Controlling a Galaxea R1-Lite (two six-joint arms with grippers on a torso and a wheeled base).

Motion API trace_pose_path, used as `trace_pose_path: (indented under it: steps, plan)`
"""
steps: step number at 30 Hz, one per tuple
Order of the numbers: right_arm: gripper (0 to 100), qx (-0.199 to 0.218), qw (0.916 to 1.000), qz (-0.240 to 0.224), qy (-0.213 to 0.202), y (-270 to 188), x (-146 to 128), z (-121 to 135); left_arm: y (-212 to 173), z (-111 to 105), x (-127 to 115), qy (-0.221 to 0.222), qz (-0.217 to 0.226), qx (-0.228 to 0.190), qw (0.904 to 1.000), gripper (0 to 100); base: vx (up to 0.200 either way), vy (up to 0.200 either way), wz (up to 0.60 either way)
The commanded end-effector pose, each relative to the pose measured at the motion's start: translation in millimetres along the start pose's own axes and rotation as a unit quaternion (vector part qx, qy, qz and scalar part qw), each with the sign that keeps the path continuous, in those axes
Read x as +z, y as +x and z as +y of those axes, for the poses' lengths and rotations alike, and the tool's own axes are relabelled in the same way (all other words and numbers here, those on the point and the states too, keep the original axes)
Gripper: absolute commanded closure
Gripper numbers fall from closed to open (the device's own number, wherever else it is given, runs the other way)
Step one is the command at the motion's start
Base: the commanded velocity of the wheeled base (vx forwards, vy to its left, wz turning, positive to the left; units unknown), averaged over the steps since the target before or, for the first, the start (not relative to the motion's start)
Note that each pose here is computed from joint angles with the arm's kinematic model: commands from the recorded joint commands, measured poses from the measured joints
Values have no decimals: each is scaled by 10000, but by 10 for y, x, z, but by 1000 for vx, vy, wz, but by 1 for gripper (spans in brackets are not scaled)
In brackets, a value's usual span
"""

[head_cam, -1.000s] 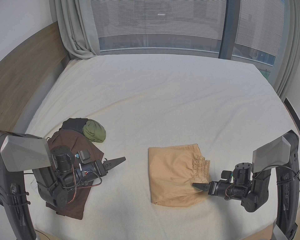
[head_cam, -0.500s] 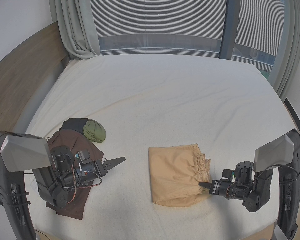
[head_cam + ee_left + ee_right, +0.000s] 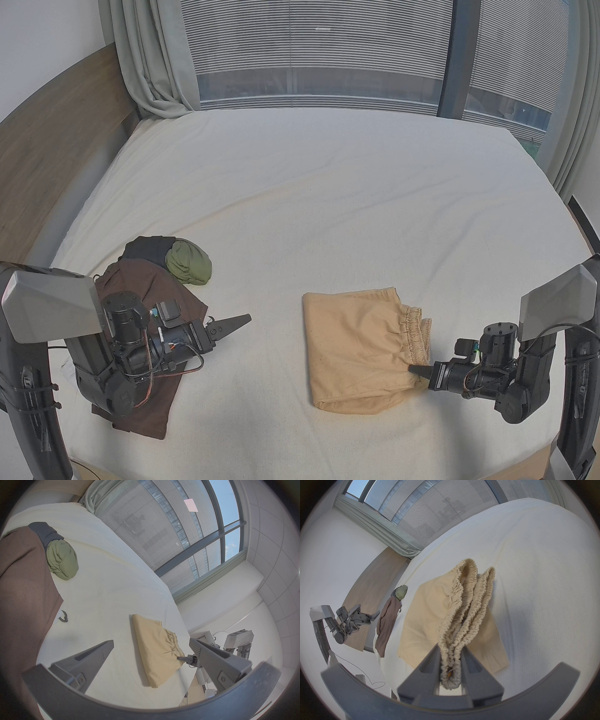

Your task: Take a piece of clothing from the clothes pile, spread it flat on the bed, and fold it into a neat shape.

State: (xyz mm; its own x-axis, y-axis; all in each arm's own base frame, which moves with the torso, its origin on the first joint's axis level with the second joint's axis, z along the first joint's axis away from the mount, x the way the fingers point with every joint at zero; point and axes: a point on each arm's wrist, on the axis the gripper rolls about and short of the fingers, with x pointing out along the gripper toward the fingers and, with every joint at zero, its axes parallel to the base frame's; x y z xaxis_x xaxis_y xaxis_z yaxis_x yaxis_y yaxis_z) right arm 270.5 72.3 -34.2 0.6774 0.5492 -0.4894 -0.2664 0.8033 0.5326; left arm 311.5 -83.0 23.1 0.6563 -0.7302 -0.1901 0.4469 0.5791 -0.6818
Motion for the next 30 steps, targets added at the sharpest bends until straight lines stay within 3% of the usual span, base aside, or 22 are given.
trace_pose_path:
  steps: [1,2,17,30]
  plan:
    - [100,-97,9998,148,62,51,-87,-85,3,4,-4,-5,4,6,10000,0,0,0,0]
    - [0,-94,9998,141,59,49,-84,-83,3,4,-4,-5,4,6,10000,0,0,0,0]
    - [0,-242,9997,-13,-20,-36,-6,-166,8,18,-17,-14,24,21,10000,0,0,0,0]
    - [0,-322,9992,234,37,121,-155,-311,20,43,-46,21,66,51,10000,0,0,0,0]
